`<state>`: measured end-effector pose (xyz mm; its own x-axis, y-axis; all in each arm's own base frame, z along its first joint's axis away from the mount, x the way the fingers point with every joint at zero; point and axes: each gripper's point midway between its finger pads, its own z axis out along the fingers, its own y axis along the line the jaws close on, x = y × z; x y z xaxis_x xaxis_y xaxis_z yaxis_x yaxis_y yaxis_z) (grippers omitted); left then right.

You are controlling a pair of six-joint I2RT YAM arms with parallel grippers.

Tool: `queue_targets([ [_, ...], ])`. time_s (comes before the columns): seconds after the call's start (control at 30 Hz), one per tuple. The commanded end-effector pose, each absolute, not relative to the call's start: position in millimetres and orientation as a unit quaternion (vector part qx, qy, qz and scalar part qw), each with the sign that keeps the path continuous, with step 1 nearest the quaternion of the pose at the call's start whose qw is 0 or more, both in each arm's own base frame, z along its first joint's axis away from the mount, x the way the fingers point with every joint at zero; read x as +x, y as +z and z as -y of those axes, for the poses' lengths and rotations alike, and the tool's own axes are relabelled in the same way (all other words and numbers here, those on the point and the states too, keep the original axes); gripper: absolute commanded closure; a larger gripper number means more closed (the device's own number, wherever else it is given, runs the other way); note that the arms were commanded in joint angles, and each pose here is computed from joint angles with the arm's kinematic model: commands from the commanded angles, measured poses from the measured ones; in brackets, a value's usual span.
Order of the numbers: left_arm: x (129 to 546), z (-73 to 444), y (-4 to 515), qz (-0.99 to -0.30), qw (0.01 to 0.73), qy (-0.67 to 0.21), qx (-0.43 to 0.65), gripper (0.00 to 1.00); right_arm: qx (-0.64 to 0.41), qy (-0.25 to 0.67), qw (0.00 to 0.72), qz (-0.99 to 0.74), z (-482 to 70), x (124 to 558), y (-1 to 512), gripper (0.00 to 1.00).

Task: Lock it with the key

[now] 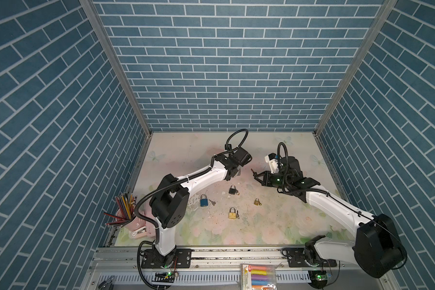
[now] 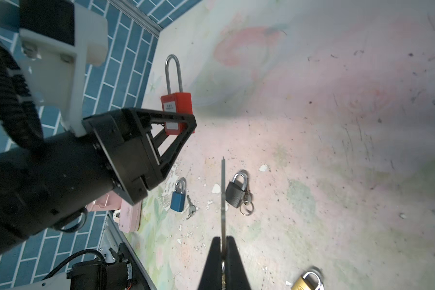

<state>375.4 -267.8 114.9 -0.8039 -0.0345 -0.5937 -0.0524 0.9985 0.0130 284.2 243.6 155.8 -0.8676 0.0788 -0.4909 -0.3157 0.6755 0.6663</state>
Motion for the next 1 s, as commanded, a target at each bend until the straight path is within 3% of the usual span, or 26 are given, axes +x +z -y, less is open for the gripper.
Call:
queue_targets([
  [0.0,380.3,274.1,105.9,-0.950,0.312,0.013,0.006,1.00,-0.064,0.408,0.212,-0.886,-247.9,279.3,145.9,1.00],
  [0.87,422.9,285.9,39.1,-0.966,0.257,-0.008,-0.015,1.00,-0.055,0.414,0.176,-0.891,-257.8,290.0,120.4,1.00],
  [0.97,425.0,288.3,39.3,-0.966,0.257,-0.010,-0.011,0.95,-0.055,0.414,0.172,-0.892,-258.2,289.5,118.4,1.00],
])
